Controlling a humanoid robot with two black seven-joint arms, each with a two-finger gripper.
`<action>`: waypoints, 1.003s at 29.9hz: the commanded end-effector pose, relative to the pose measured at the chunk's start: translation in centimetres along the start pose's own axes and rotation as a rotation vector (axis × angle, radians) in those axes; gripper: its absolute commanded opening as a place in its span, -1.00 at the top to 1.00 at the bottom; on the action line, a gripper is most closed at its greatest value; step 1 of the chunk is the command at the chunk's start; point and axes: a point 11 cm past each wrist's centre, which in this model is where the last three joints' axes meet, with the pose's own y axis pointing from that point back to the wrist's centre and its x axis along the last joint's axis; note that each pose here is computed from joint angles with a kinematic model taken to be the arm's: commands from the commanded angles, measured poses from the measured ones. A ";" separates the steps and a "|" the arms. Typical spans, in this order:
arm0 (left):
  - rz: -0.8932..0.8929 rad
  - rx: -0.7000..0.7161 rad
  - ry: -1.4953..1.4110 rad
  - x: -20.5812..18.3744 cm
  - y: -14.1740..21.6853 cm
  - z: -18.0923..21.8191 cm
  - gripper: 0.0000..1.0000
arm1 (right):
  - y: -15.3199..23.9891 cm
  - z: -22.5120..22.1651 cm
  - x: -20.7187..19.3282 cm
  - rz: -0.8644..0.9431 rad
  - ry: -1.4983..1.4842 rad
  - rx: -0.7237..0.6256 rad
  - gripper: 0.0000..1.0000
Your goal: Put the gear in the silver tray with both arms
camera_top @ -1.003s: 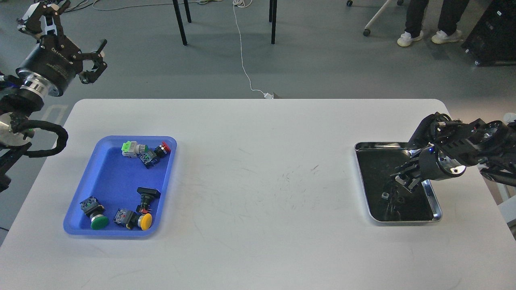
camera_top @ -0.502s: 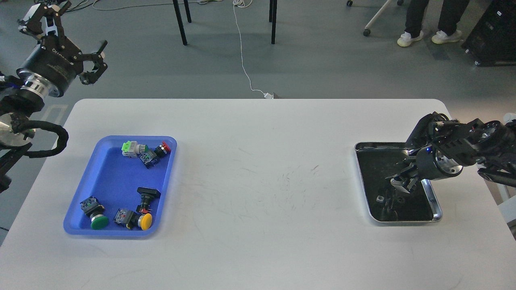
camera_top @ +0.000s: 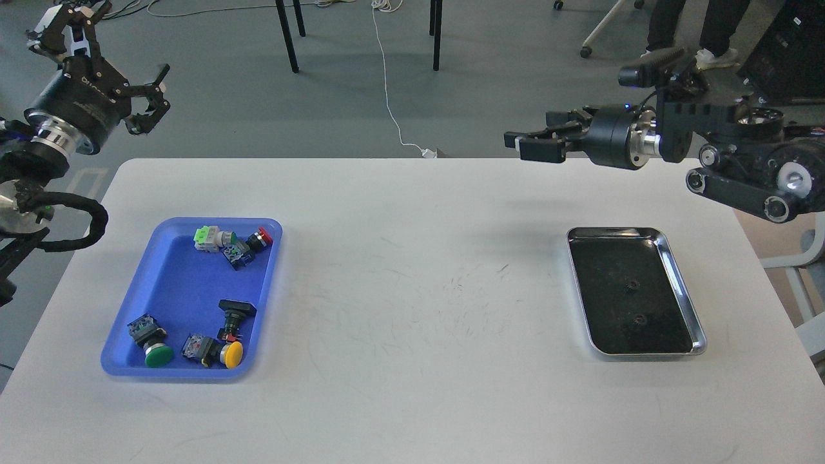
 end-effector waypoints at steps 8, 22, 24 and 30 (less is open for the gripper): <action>-0.003 0.006 0.042 -0.5 -0.4 -1.6 -0.95 | -5.0 -5.0 5.2 0.436 -0.554 0.199 -0.99; 0.010 0.040 0.139 -2.3 -1.9 -6.9 -0.95 | -4.5 0.2 3.8 0.774 -1.427 0.196 -0.99; 0.010 0.045 0.147 -2.6 -2.1 -7.3 -0.95 | -3.9 1.6 3.8 0.795 -1.520 0.220 -0.99; 0.002 0.029 0.187 -3.7 -2.6 -7.8 -0.95 | -1.3 5.9 1.9 0.867 -1.803 0.349 -0.99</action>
